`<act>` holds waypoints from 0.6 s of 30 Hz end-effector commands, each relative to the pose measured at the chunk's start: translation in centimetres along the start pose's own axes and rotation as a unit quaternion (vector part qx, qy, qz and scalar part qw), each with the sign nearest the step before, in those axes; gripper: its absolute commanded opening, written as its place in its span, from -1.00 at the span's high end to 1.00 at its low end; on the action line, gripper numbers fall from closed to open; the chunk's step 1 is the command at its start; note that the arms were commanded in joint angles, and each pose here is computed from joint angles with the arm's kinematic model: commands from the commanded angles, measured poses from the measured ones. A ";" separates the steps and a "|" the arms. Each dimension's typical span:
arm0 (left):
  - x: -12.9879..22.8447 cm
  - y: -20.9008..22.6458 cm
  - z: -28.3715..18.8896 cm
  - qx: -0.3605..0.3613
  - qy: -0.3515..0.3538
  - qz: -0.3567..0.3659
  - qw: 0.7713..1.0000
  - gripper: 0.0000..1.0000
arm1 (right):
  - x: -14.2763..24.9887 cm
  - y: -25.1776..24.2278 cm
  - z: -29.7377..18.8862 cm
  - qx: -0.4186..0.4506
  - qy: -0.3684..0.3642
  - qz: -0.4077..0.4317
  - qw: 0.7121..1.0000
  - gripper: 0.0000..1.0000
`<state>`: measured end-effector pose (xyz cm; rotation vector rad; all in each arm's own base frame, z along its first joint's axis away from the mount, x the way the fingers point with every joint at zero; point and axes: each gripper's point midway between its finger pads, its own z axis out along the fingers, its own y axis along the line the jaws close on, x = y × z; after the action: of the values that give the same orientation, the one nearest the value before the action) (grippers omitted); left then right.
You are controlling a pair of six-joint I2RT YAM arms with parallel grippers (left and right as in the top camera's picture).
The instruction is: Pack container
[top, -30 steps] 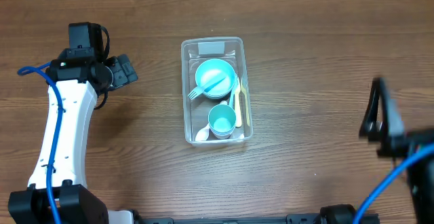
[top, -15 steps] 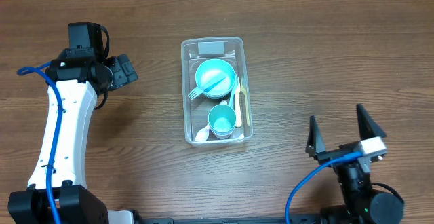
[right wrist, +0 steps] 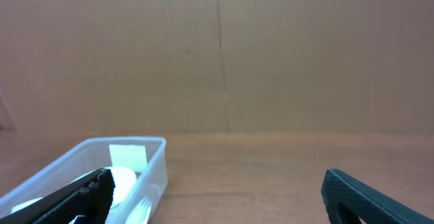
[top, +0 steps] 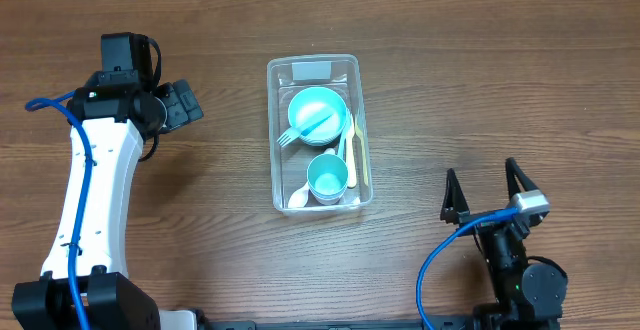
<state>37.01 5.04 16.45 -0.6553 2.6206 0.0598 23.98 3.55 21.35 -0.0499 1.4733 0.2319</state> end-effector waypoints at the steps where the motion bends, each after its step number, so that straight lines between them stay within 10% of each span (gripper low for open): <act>1: -0.9 -0.1 -1.2 0.005 -0.021 0.009 1.000 -1.00 | 1.4 -0.5 0.1 0.010 0.006 0.030 0.999 -1.00; 18: -0.9 -0.1 -1.2 0.005 -0.021 0.009 1.000 -1.00 | 3.9 -0.9 0.0 0.018 0.051 0.005 0.999 -1.00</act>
<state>37.01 5.04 16.48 -0.6552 2.6199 0.0596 24.42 3.34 17.58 -0.0209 1.5855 0.2350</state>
